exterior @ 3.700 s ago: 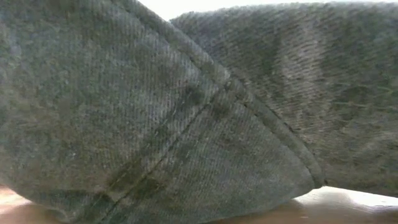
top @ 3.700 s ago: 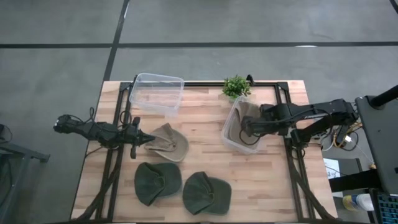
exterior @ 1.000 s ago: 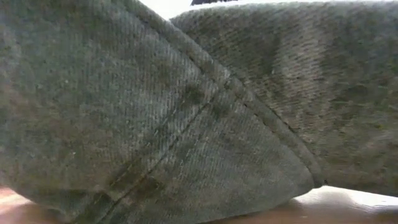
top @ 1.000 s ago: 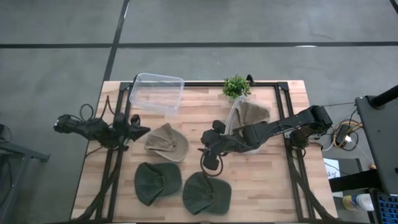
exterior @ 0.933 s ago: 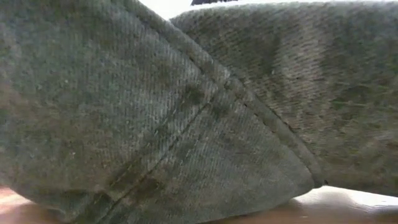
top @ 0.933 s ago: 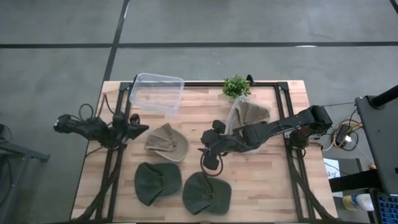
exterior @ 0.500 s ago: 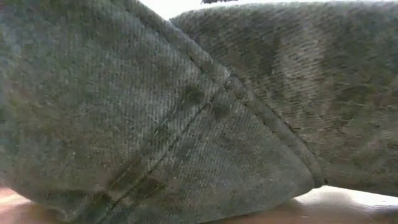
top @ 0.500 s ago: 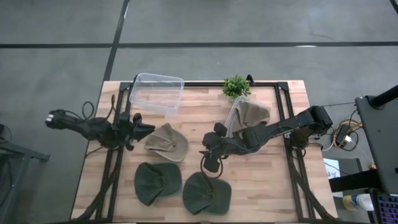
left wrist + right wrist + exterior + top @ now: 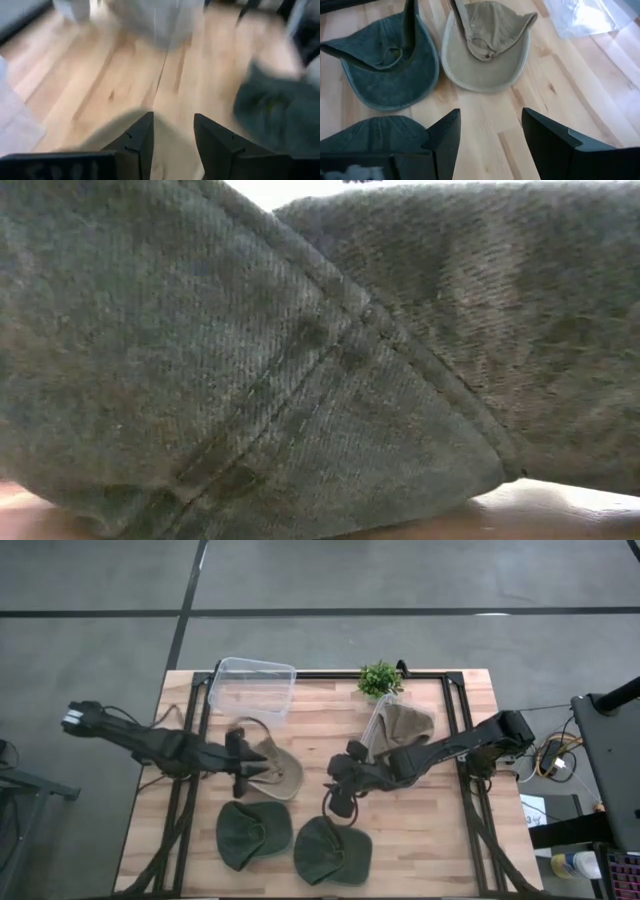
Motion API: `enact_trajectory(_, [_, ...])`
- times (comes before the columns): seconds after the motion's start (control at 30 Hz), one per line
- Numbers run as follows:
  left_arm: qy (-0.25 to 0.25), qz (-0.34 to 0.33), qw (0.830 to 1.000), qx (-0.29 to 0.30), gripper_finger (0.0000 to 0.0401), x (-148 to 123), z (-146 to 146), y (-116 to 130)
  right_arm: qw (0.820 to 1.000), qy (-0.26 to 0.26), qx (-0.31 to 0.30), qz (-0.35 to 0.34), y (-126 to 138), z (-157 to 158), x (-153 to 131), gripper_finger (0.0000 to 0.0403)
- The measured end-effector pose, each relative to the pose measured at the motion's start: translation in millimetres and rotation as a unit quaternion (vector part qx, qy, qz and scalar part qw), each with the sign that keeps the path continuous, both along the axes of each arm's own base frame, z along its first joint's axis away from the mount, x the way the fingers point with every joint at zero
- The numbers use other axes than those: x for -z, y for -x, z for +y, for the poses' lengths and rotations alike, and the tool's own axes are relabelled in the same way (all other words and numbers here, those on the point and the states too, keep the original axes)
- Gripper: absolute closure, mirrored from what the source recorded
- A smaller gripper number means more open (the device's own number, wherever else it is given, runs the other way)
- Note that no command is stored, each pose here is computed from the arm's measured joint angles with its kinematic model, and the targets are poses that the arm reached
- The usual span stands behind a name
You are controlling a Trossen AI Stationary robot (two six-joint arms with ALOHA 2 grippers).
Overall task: Pick & Place hat
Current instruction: Put the brown cap into the right transparent bin
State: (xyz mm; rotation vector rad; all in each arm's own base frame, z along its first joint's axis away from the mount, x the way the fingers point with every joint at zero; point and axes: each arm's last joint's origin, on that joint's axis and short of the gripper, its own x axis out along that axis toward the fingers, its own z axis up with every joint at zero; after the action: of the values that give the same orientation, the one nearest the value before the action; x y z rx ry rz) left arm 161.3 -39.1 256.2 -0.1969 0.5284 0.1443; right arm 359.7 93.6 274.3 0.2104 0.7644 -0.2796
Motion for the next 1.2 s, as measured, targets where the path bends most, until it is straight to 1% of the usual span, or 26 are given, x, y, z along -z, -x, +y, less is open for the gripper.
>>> enact_trajectory(0.13, [-0.031,0.074,0.997,0.019,0.0268,0.6,-8.4,-15.6,1.000,-0.001,0.004,0.012,2.4,-0.1,7.8,0.0200])
enact_trajectory(0.2, [-0.054,0.128,0.990,0.033,0.0268,4.8,-12.2,-20.7,1.000,-0.001,0.004,0.014,3.1,-0.1,9.8,0.0200])
enact_trajectory(0.3, [-0.076,0.167,0.982,0.050,0.0268,1.6,-18.7,-28.9,1.000,-0.007,0.010,0.014,3.6,0.4,11.0,0.0200])
enact_trajectory(0.4, [-0.104,0.223,0.967,0.070,0.0268,8.0,-25.4,-33.1,1.000,-0.010,0.010,0.014,4.2,2.5,11.1,0.0200])
enact_trajectory(0.53, [-0.136,0.252,0.952,0.109,0.0268,16.4,-36.9,-39.2,1.000,-0.010,0.006,0.014,4.9,5.2,11.1,0.0200])
enact_trajectory(0.63, [-0.142,0.286,0.940,0.123,0.0268,26.0,-42.4,-41.8,1.000,-0.009,0.003,0.014,5.1,6.1,11.1,0.0200])
enact_trajectory(0.73, [-0.146,0.294,0.936,0.130,0.0268,28.3,-46.8,-44.1,1.000,-0.009,0.004,0.015,5.2,6.0,11.4,0.0200])
enact_trajectory(1.0, [-0.170,0.364,0.906,0.135,0.0268,49.0,-49.9,-47.0,1.000,-0.009,0.004,0.014,5.2,6.0,11.5,0.0200])
enact_trajectory(1.2, [-0.176,0.381,0.897,0.136,0.0268,58.8,-52.2,-51.9,1.000,-0.009,0.004,0.014,5.1,6.0,11.4,0.0200])
